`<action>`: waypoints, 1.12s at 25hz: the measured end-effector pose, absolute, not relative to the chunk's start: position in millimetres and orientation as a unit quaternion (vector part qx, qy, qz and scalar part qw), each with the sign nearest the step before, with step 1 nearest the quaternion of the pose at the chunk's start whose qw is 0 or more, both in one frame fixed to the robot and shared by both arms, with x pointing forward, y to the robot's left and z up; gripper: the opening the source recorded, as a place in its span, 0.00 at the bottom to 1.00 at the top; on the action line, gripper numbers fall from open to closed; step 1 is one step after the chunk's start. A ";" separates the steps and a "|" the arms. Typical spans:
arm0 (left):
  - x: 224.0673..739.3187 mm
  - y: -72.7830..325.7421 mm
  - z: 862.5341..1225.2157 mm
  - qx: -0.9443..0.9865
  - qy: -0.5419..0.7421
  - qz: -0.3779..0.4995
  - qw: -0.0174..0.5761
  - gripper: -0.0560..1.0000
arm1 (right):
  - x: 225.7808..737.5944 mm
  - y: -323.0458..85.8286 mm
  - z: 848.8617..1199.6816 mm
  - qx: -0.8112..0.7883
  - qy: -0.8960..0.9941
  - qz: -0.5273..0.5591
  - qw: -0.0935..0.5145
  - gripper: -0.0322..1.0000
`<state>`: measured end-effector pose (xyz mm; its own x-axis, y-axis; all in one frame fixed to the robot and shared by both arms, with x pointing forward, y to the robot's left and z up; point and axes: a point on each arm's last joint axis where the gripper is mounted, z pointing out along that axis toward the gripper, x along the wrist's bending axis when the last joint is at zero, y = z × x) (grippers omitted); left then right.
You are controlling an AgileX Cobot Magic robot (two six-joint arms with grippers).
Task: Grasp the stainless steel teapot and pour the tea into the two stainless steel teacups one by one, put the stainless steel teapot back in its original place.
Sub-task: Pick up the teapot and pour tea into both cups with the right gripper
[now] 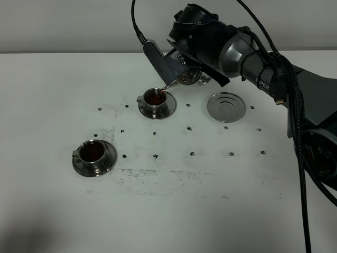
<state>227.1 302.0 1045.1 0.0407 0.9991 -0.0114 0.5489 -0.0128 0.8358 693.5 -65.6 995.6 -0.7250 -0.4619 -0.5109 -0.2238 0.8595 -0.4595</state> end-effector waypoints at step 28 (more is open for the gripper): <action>227.1 302.0 1045.1 0.633 0.611 0.325 0.346 0.58 | 697.0 -85.4 993.7 -0.092 0.952 -0.098 0.275 0.23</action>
